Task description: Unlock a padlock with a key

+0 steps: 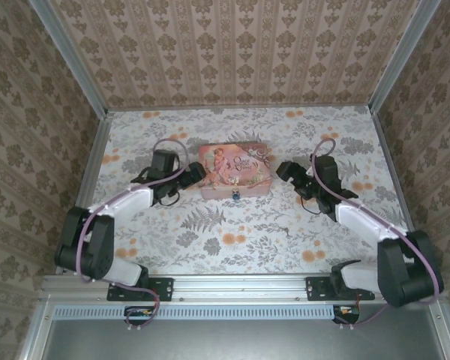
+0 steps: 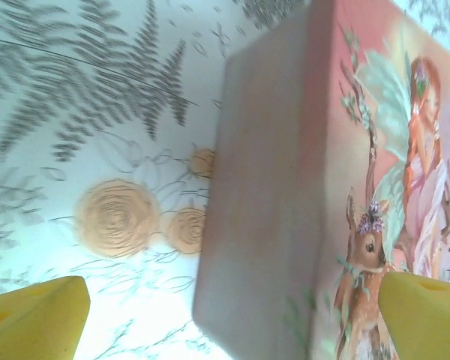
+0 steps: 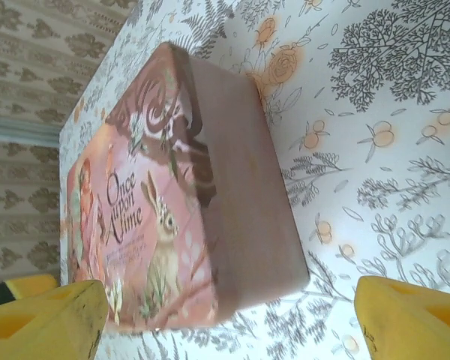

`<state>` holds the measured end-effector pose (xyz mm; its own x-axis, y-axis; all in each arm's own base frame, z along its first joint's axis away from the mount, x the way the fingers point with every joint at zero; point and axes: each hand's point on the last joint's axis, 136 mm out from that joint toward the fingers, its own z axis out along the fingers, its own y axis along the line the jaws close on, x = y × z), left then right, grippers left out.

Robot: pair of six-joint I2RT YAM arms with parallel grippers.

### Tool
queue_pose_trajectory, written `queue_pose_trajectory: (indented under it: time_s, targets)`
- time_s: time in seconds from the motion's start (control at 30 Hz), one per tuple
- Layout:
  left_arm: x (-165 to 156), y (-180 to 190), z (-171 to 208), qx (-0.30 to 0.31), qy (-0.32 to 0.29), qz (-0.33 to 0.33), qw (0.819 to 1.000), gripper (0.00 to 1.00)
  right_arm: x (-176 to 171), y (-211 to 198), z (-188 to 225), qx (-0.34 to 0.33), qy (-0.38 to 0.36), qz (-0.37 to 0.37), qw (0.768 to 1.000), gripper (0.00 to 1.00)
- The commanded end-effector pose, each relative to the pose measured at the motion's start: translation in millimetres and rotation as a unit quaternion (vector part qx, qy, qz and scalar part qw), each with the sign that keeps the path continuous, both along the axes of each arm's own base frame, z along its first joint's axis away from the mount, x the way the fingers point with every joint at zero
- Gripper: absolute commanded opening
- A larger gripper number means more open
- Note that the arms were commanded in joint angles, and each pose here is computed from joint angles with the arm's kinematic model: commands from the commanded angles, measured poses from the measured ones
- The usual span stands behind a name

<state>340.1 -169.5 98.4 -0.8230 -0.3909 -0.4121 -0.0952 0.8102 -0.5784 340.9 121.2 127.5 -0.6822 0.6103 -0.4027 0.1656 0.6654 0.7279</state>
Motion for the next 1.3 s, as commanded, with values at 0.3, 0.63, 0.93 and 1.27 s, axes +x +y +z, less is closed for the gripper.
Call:
queue_pose_trajectory:
  time_s: [0.3,0.63,0.93,1.27]
  targets:
    - [-77,-16,4,-0.051,0.005,-0.04,0.998,1.0,-86,-4,-78,-0.059,0.119,0.079,0.988,0.8]
    - [-95,-59,1,-0.041,0.004,-0.085,0.996,1.0,-118,22,-108,-0.059,0.16,0.125,0.977,0.72]
    - [-95,-70,-13,-0.038,0.019,-0.093,0.995,1.0,-149,40,-121,-0.053,0.171,0.144,0.973,0.67]
    - [-93,-73,-16,-0.034,0.022,-0.095,0.995,1.0,-153,78,-104,-0.067,0.152,0.194,0.967,0.61]
